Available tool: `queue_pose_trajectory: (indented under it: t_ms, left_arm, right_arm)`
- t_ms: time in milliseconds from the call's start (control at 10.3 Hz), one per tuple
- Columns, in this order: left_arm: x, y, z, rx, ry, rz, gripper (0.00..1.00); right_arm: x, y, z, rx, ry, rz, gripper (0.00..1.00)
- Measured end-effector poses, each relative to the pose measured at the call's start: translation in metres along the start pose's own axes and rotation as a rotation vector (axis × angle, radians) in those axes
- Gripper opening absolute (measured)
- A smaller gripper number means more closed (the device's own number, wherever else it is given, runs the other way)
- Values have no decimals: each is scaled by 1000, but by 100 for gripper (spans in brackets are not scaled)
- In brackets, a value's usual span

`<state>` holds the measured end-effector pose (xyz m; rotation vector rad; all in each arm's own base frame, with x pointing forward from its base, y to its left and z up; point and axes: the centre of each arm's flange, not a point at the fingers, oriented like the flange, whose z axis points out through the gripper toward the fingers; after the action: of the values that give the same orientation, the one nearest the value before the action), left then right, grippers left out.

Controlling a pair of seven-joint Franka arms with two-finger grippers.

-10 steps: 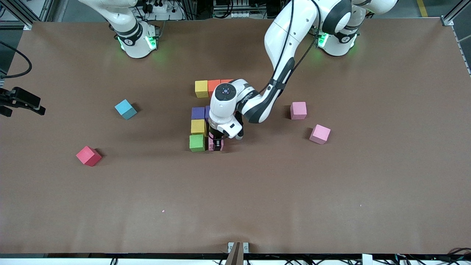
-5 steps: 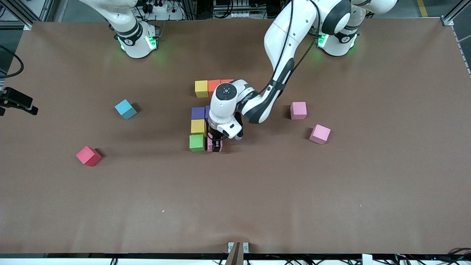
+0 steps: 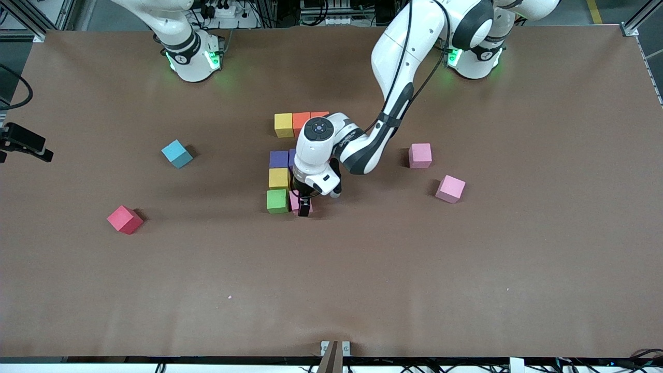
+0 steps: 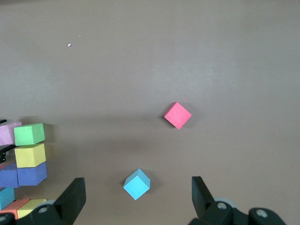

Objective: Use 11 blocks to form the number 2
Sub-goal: 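Lower the pink cube beside the green cube with the left gripper, then release pink and move the left gripper to the second pink cube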

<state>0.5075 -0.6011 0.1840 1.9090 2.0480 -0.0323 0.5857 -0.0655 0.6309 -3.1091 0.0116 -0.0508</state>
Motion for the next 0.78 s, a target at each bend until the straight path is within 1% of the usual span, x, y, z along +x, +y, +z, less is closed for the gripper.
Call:
queue_pose_trajectory:
  t_ms: [195, 488, 683, 780]
  left_arm:
    - [-5, 6, -12, -2, 3, -1, 100]
    - [-11, 22, -50, 17, 37, -10, 100]
    - [-5, 40, -78, 35, 81, -31, 100]
    - [7, 58, -93, 46, 110, -54, 100]
  right_arm:
    - [0, 0, 0, 0, 0, 0, 100]
    - [0, 0, -1, 0, 1, 0, 100]
    - [0, 1, -1, 0, 2, 0, 100]
    - [0, 1, -1, 0, 2, 1, 100]
